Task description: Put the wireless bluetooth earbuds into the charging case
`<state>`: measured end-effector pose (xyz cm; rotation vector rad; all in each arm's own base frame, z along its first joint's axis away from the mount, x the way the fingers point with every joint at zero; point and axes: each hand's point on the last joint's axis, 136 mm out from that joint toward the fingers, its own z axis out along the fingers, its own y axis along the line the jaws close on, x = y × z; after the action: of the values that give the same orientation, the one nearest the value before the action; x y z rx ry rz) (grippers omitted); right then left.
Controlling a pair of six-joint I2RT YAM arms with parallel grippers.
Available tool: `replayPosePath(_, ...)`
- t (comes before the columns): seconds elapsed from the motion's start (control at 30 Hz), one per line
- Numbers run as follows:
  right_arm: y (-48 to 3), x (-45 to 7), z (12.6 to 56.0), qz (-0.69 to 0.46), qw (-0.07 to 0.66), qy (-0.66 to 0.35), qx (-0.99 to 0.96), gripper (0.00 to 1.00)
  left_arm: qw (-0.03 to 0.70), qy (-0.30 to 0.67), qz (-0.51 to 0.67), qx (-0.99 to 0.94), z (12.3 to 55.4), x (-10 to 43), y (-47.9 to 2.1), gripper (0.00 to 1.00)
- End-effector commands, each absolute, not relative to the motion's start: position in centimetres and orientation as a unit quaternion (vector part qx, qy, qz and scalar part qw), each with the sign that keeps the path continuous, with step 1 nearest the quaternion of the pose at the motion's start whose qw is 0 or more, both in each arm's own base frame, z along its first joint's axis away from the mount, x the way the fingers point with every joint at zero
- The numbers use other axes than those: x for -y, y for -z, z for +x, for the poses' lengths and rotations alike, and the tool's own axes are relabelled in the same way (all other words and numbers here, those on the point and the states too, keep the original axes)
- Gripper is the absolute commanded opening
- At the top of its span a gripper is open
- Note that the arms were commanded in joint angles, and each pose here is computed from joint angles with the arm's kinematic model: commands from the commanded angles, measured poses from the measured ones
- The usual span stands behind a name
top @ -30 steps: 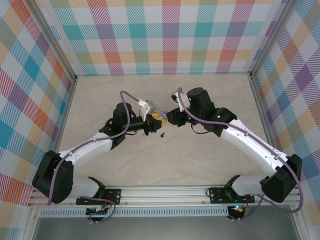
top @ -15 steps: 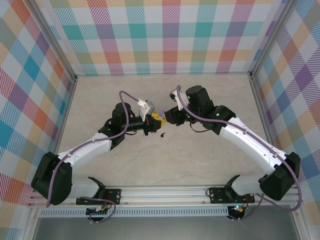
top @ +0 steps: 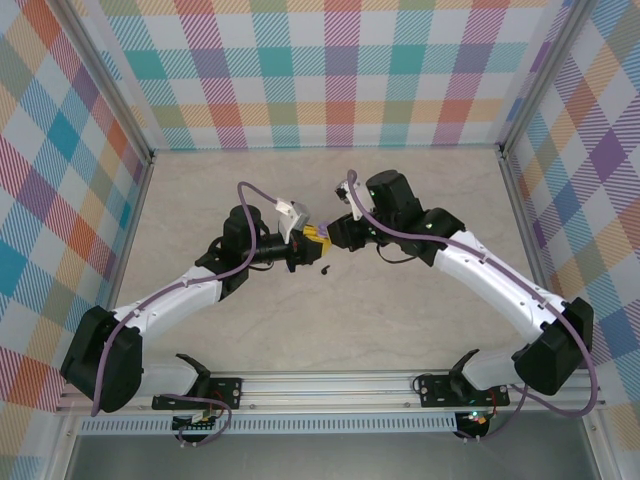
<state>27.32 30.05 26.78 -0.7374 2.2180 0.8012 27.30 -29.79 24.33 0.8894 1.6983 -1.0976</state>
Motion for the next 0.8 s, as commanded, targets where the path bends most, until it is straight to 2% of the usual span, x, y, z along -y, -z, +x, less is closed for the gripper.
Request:
replayPosePath(0.0, -27.5, -30.5, 27.4, -0.281, 0.329, -0.309, -0.847, 0.26, 0.470, 0.454, 0.384, -0.652, 26.4, 30.5, -27.1, 0.21)
replayPosePath(0.17, -27.2, -30.5, 27.6, -0.278, 0.323, -0.304, -0.852, 0.28, 0.472, 0.449, 0.382, -0.655, 26.6, 30.4, -27.0, 0.21)
replayPosePath(0.5, -27.2, -29.9, 28.3, -0.262, 0.329, -0.284, -0.862, 0.45, 0.469, 0.444, 0.380, -0.662, 26.7, 30.3, -26.6, 0.21)
replayPosePath(0.77, -28.8, -29.8, 28.0, -0.258, 0.348, -0.301, -0.849, 0.53, 0.473, 0.426, 0.365, -0.680, 27.5, 29.9, -26.0, 0.21)
